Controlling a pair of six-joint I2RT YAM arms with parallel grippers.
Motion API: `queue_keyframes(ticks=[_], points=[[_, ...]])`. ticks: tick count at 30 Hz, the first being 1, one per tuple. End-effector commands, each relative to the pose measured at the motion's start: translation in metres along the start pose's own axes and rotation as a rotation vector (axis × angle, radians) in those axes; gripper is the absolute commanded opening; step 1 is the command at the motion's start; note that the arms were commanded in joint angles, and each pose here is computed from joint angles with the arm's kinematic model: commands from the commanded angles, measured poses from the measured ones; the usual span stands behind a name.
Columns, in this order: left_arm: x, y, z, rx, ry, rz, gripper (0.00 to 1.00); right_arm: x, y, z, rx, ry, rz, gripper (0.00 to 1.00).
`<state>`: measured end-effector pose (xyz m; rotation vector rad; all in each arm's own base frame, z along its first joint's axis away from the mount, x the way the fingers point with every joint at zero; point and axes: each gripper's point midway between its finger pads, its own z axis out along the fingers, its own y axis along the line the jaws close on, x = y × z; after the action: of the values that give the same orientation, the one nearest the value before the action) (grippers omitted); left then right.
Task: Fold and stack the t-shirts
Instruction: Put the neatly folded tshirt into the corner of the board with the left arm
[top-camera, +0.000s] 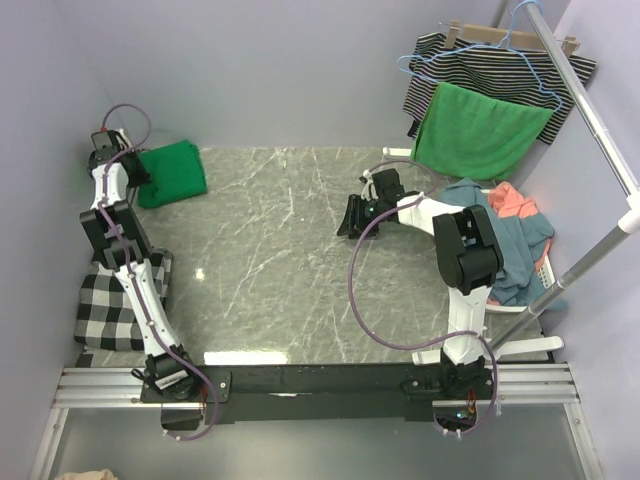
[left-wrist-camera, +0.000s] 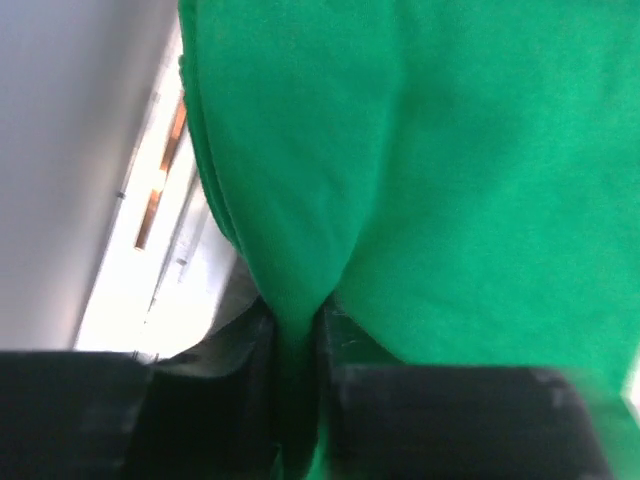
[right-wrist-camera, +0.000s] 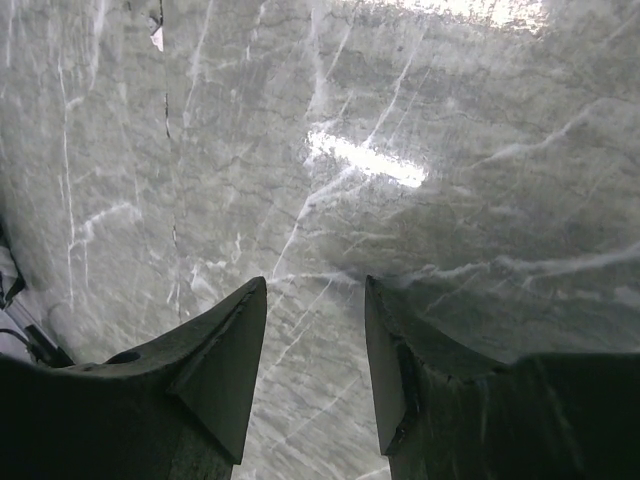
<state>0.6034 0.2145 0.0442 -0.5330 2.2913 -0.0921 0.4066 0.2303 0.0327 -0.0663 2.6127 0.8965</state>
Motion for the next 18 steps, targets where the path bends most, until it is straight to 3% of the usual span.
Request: queue_keyframes(ticks=[1, 3, 4, 10, 14, 18], points=[[-0.037, 0.008, -0.016, -0.082, -0.134, 0.042, 0.64, -0.008, 0.006, 0.003, -0.036, 0.003, -0.001, 0.51], [-0.034, 0.003, -0.018, -0.065, -0.13, 0.041, 0.77, -0.008, 0.006, 0.003, -0.036, 0.001, -0.002, 0.51], [-0.036, -0.004, -0.023, -0.04, -0.138, 0.043, 0.99, -0.008, 0.007, 0.003, -0.04, 0.001, -0.003, 0.51], [-0.068, -0.065, -0.084, 0.067, -0.265, 0.017, 0.99, -0.008, 0.009, 0.0, -0.042, -0.007, -0.007, 0.51], [-0.09, -0.102, -0.138, 0.022, -0.41, 0.068, 0.99, -0.009, 0.012, -0.008, -0.037, -0.022, -0.024, 0.51], [-0.082, -0.132, -0.176, 0.032, -0.423, 0.055, 0.99, -0.009, 0.016, -0.018, -0.039, -0.047, -0.034, 0.52]])
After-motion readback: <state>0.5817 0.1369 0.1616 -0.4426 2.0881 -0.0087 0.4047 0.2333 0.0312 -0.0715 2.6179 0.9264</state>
